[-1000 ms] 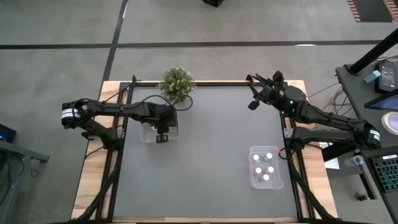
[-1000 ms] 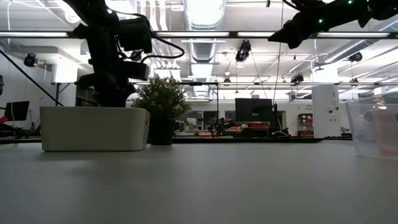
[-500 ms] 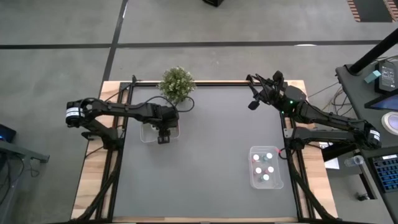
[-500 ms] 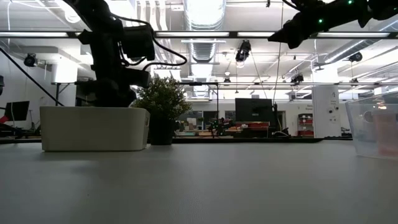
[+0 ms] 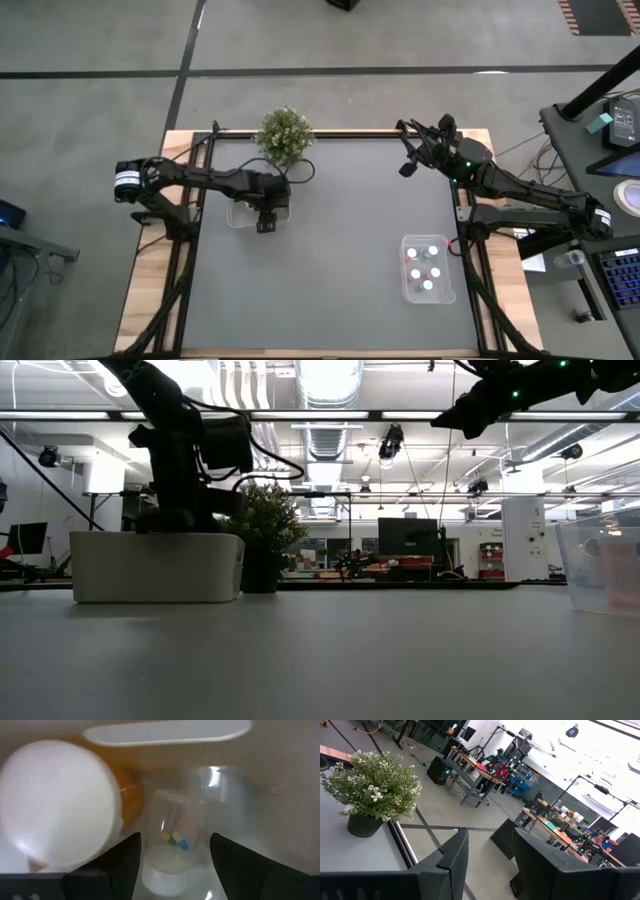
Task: Pick and place medicine bottles into bin by pill shape (circle, oval)
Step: Put the transparent pill bottle into the gray bin
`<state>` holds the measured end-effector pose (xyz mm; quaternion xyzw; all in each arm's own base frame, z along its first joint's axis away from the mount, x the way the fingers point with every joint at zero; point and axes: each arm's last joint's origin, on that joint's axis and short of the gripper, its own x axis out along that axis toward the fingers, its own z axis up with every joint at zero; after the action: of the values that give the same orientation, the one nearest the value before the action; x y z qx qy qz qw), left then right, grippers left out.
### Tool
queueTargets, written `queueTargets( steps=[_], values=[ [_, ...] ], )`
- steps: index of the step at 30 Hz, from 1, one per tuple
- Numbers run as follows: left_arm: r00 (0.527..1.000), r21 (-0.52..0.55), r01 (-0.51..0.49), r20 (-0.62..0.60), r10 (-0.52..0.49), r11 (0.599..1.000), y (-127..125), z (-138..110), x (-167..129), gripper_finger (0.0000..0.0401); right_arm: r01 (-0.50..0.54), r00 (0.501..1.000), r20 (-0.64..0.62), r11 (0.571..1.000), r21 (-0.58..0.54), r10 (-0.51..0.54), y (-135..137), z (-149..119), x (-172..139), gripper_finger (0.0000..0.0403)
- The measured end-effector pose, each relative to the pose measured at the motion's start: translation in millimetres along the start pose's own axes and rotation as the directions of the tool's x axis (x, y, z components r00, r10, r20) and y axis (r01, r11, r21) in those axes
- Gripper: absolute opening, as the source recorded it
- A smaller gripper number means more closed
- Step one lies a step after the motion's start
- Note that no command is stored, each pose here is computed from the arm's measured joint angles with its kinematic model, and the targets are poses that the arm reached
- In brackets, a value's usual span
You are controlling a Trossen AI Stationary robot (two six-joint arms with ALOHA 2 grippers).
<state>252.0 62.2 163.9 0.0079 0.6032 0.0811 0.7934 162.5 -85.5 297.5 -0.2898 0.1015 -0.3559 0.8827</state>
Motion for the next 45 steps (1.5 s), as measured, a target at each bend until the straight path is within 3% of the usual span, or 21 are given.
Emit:
queueTargets(
  steps=[5, 14, 22, 34, 40, 42, 45],
  values=[
    [1.0, 0.02, 0.01, -0.008, -0.01, 1.0, -1, 1, 6, 0.0208, 0.001, 1.0, 0.001, 1.0, 0.003, -0.001, 0, 0, 0, 0.0144],
    [1.0, 0.03, 0.013, 0.001, -0.013, 0.999, 0, 1, 6, 0.0124, 0.004, 1.0, 0.003, 1.0, 0.002, -0.004, 0, 0, 0, 0.0144],
    [1.0, 0.03, 0.01, -0.016, -0.01, 0.999, 0, -1, 1, 0.0125, 0.004, 1.0, 0.003, 1.0, 0.002, -0.004, 0, 0, 0, 0.0144],
    [0.992, 0.041, -0.01, 0.128, 0.004, 0.999, -3, -3, -52, 0.0129, 0.004, 1.0, 0.004, 1.0, 0.017, -0.004, 0, 0, 0, 0.0144],
    [0.951, 0.09, -0.191, 0.262, 0.162, 0.978, -10, 4, -90, 0.013, -0.054, 0.998, 0.042, 0.993, 0.106, 0.05, 1, 1, 0, 0.0144],
    [0.925, 0.128, -0.28, 0.301, 0.232, 0.951, -12, 4, -97, 0.013, -0.128, 0.989, 0.093, 0.98, 0.151, 0.115, 4, 3, 1, 0.0144],
    [0.848, 0.128, -0.418, 0.411, 0.336, 0.899, -9, 10, -110, 0.013, -0.265, 0.953, 0.206, 0.941, 0.211, 0.222, 8, 7, 4, 0.0144]
  ],
)
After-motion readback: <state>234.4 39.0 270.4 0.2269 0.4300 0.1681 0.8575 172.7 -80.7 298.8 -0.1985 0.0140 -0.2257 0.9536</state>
